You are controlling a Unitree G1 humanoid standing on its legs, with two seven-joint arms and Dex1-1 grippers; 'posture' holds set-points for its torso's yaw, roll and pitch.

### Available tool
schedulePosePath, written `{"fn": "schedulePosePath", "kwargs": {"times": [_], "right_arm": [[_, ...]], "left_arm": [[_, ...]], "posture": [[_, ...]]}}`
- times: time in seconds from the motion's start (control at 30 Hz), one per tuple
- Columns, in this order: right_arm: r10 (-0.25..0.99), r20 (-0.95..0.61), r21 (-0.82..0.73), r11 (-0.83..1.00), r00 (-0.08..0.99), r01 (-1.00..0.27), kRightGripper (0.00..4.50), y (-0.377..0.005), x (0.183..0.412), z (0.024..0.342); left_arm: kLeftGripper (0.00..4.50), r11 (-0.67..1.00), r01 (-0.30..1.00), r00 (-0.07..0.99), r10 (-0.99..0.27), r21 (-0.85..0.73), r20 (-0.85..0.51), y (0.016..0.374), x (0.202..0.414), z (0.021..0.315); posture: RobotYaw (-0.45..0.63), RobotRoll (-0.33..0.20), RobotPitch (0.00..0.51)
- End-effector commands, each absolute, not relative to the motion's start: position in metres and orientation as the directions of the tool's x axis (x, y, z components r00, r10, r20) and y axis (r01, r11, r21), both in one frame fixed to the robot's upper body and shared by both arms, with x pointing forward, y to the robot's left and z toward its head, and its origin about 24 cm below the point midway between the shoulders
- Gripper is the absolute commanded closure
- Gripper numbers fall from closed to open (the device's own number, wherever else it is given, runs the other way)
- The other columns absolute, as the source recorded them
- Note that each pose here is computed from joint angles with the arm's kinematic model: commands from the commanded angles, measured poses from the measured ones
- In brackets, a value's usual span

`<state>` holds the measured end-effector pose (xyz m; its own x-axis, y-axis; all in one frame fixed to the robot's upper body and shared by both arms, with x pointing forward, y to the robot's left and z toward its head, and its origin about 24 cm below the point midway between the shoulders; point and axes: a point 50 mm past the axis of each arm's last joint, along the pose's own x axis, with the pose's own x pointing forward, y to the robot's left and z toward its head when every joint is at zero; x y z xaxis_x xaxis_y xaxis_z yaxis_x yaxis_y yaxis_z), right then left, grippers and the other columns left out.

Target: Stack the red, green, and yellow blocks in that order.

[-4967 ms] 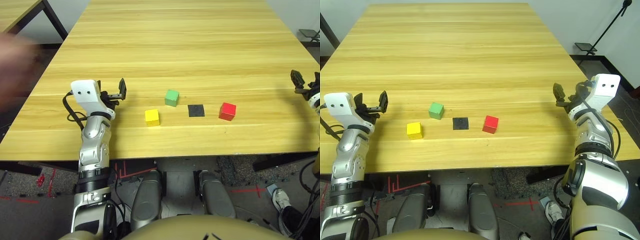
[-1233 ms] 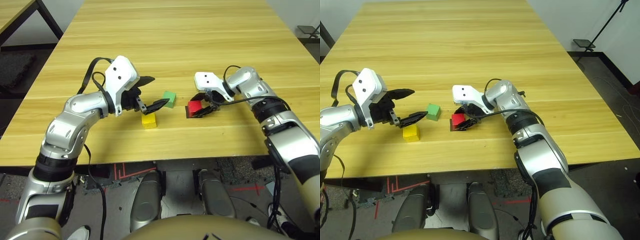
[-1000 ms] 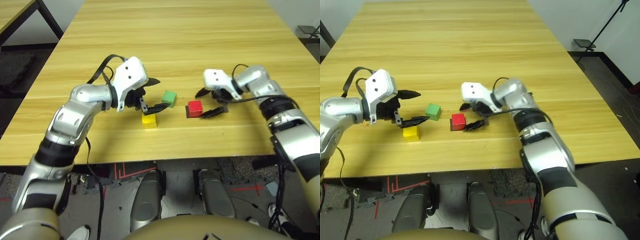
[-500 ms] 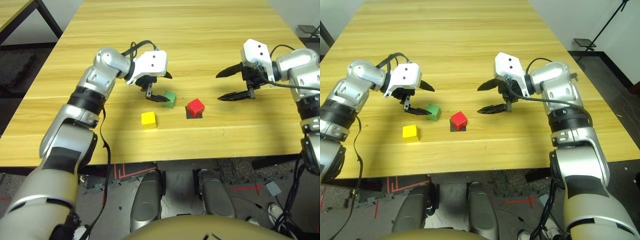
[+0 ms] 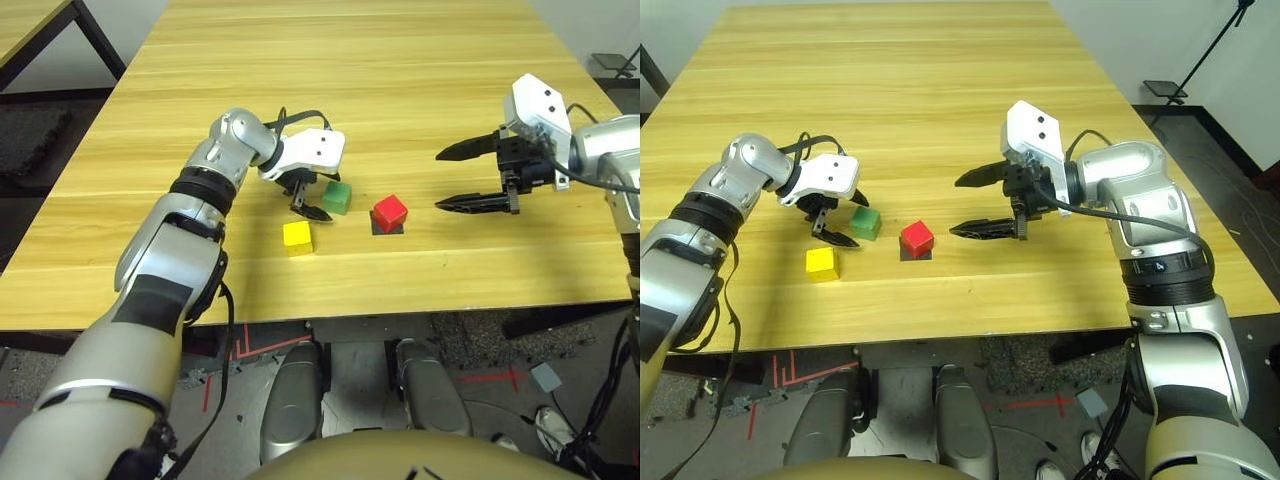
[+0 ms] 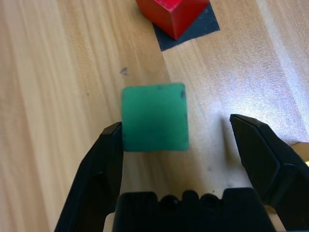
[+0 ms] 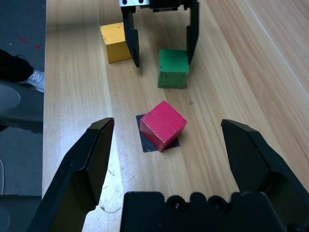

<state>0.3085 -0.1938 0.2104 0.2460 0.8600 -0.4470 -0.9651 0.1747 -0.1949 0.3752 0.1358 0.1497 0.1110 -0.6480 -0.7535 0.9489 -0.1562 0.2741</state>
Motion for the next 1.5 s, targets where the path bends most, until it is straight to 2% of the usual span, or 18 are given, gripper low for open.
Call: {"fn": "schedulePosePath", "kwargs": {"times": [0.03,0.13,0.17,0.3,0.43,0.67,0.87,1.1,1.33,1.5], "right_arm": [[0.857,-0.438,-0.199,0.204,0.273,-0.959,0.00,-0.199,0.309,0.211],[0.855,-0.437,-0.200,0.212,0.281,-0.957,0.00,-0.199,0.311,0.210],[0.853,-0.438,-0.200,0.215,0.283,-0.956,0.00,-0.200,0.312,0.210],[0.843,-0.440,-0.209,0.240,0.310,-0.948,0.00,-0.205,0.318,0.208],[0.842,-0.444,-0.194,0.244,0.307,-0.950,0.00,-0.213,0.319,0.204],[0.840,-0.467,-0.157,0.226,0.274,-0.961,0.00,-0.225,0.319,0.186],[0.843,-0.464,-0.157,0.225,0.273,-0.962,0.00,-0.226,0.320,0.181],[0.847,-0.458,-0.162,0.218,0.269,-0.962,0.00,-0.223,0.318,0.181],[0.847,-0.455,-0.161,0.227,0.277,-0.960,0.00,-0.223,0.315,0.183],[0.845,-0.452,-0.158,0.238,0.285,-0.958,0.00,-0.223,0.312,0.183]], "left_arm": [[1.29,-0.087,0.961,0.140,-0.664,0.262,-0.734,0.135,0.377,0.145],[2.32,-0.049,0.962,0.163,-0.687,0.268,-0.709,0.131,0.379,0.148],[2.40,-0.035,0.962,0.172,-0.693,0.270,-0.700,0.130,0.380,0.149],[2.40,0.083,0.972,0.212,-0.720,0.221,-0.661,0.128,0.383,0.159],[2.40,0.155,0.971,0.239,-0.696,0.184,-0.677,0.128,0.378,0.175],[2.40,0.250,0.963,0.251,-0.684,0.104,-0.685,0.106,0.339,0.206],[2.40,0.274,0.959,0.252,-0.717,0.070,-0.650,0.081,0.316,0.211],[2.40,0.322,0.942,0.309,-0.721,0.095,-0.620,0.059,0.319,0.194],[2.40,0.366,0.920,0.368,-0.692,0.137,-0.622,0.056,0.328,0.182],[2.40,0.364,0.922,0.363,-0.684,0.135,-0.633,0.057,0.327,0.178]], "posture": [[0.14,-0.022,0.102],[0.15,-0.024,0.101],[0.15,-0.025,0.100],[0.18,-0.026,0.094],[0.22,-0.021,0.088],[0.25,-0.006,0.085],[0.25,0.002,0.085],[0.22,-0.002,0.091],[0.20,-0.003,0.099],[0.20,-0.001,0.103]]}}
